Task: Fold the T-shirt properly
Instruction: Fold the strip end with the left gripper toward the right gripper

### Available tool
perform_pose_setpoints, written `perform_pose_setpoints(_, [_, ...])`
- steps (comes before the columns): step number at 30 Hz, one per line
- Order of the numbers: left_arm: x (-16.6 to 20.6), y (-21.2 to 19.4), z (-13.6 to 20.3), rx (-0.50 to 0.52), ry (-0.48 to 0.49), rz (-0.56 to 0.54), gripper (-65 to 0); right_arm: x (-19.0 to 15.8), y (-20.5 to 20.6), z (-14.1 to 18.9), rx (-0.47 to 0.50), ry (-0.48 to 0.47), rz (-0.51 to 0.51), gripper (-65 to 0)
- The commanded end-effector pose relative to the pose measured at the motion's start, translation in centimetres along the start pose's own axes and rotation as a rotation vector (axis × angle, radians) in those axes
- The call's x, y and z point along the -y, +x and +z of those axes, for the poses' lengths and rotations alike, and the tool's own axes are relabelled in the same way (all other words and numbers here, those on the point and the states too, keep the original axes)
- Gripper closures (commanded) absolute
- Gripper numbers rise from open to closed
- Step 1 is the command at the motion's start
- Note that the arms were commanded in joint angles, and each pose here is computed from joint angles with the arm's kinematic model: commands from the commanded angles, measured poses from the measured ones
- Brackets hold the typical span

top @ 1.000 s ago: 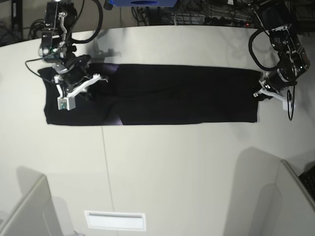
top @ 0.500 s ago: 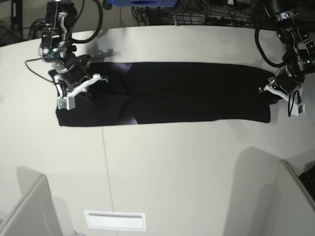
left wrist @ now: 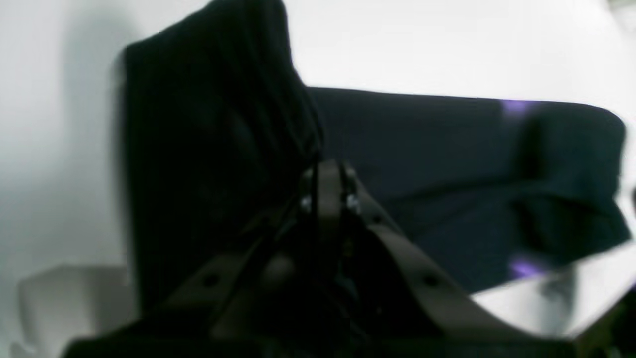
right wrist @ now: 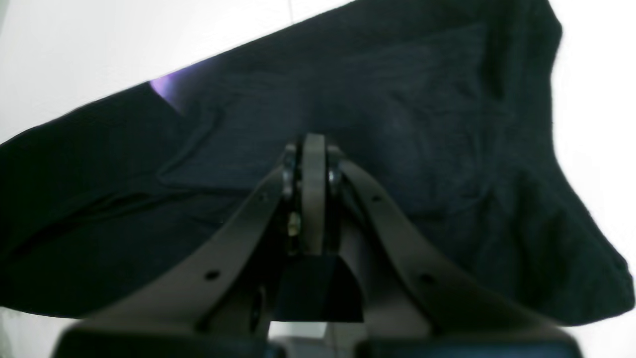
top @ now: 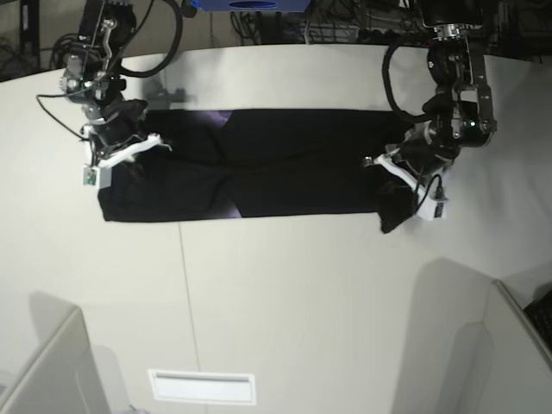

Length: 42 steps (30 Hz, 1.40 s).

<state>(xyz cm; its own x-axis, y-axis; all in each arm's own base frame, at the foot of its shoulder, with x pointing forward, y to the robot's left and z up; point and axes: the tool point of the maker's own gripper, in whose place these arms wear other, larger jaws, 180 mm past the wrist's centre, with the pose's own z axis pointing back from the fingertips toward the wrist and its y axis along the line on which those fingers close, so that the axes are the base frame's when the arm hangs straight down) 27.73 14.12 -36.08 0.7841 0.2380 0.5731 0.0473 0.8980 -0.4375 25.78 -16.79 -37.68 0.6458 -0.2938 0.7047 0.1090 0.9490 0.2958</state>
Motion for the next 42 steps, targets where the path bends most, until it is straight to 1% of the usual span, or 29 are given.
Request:
perform_pose_setpoints(1, [1.2, 1.4, 0.0, 0.040, -0.031, -0.014, 0.0, -0.3, 1.3, 0.3, 0.048, 0.011, 0.006, 0.0])
perform_pose_setpoints(4, [4.1, 0.6, -1.5, 0.004, -0.073, 0.025, 0.0, 0.2, 1.5, 0.4, 0.053, -0.001, 0.001, 0.0])
perform_pose_setpoints(9, [8.2, -0.9, -2.9, -0.058, -0.148, -0.008, 0.0, 1.5, 1.8, 0.8, 0.065, -0.036, -0.016, 0.0])
perform_pose_setpoints(13, [10.4, -1.4, -3.5, -0.074, -0.197, -0.010, 0.0, 2.8, 2.1, 1.1, 0.076, -0.067, -0.029, 0.0])
perform_pose_setpoints(17, [11.8, -2.2, -3.7, -0.096, -0.228, -0.032, 0.0, 3.1, 2.2, 1.3, 0.079, -0.075, -0.032, 0.0])
perform_pose_setpoints(22, [13.0, -2.7, -3.9, -0.114, -0.252, -0.051, 0.0, 3.1, 2.2, 1.3, 0.079, -0.075, -0.032, 0.0])
perform_pose_setpoints(30, [13.1, -2.4, -4.0, -0.107, -0.256, -0.056, 0.0, 3.0, 2.2, 1.2, 0.080, -0.073, -0.032, 0.0])
perform_pose_setpoints(34, [13.1, -3.1, -5.0, -0.137, -0.254, -0.021, 0.0, 3.0, 2.2, 1.2, 0.080, -0.073, -0.032, 0.0])
perform_pose_setpoints(42, [12.9, -3.4, -5.2, -0.147, -0.251, -0.015, 0.0, 3.1, 2.2, 1.3, 0.079, -0.075, -0.032, 0.0])
